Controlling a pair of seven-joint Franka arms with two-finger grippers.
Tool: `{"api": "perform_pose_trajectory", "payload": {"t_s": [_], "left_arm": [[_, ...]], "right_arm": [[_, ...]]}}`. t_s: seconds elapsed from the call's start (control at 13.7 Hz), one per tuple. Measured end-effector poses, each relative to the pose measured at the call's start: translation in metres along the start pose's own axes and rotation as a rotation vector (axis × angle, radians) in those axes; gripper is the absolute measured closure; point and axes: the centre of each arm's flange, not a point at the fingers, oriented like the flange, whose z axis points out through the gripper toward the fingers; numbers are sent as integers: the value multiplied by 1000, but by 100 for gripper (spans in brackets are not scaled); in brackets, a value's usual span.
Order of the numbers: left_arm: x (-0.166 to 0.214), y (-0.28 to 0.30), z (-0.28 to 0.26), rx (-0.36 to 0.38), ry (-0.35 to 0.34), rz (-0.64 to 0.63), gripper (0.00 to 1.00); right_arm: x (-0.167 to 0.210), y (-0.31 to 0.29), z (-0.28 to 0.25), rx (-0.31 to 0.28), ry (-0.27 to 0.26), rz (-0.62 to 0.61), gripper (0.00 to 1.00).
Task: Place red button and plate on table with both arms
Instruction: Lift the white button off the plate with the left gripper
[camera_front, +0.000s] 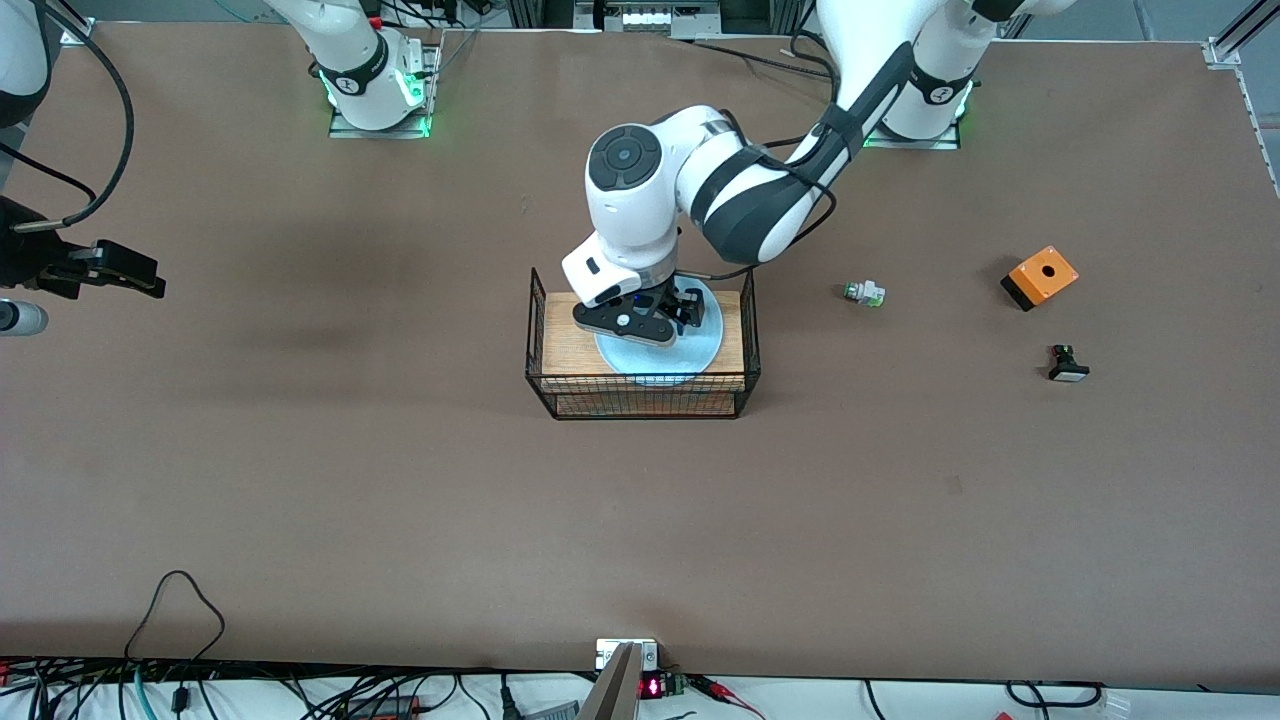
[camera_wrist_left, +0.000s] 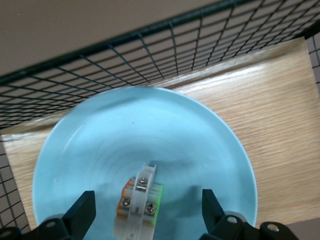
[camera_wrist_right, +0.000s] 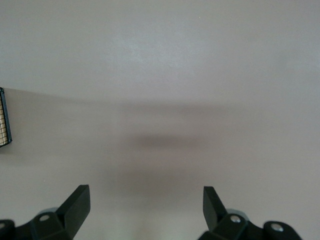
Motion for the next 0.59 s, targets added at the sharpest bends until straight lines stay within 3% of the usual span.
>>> {"api": "perform_pose_trajectory", "payload": {"t_s": [0.07, 0.37, 0.44, 0.59], "left_arm": [[0, 0, 2, 1, -2, 21, 12], [0, 0, 2, 2, -3, 45, 61], [1, -1, 2, 1, -2, 46, 66], [4, -6, -5, 6, 0, 39, 67]], "right_arm": [[0, 0, 0, 0, 0, 0, 0], [0, 0, 0, 0, 0, 0, 0], [0, 0, 0, 0, 0, 0, 0], [0, -1, 0, 0, 0, -2, 0]]}}
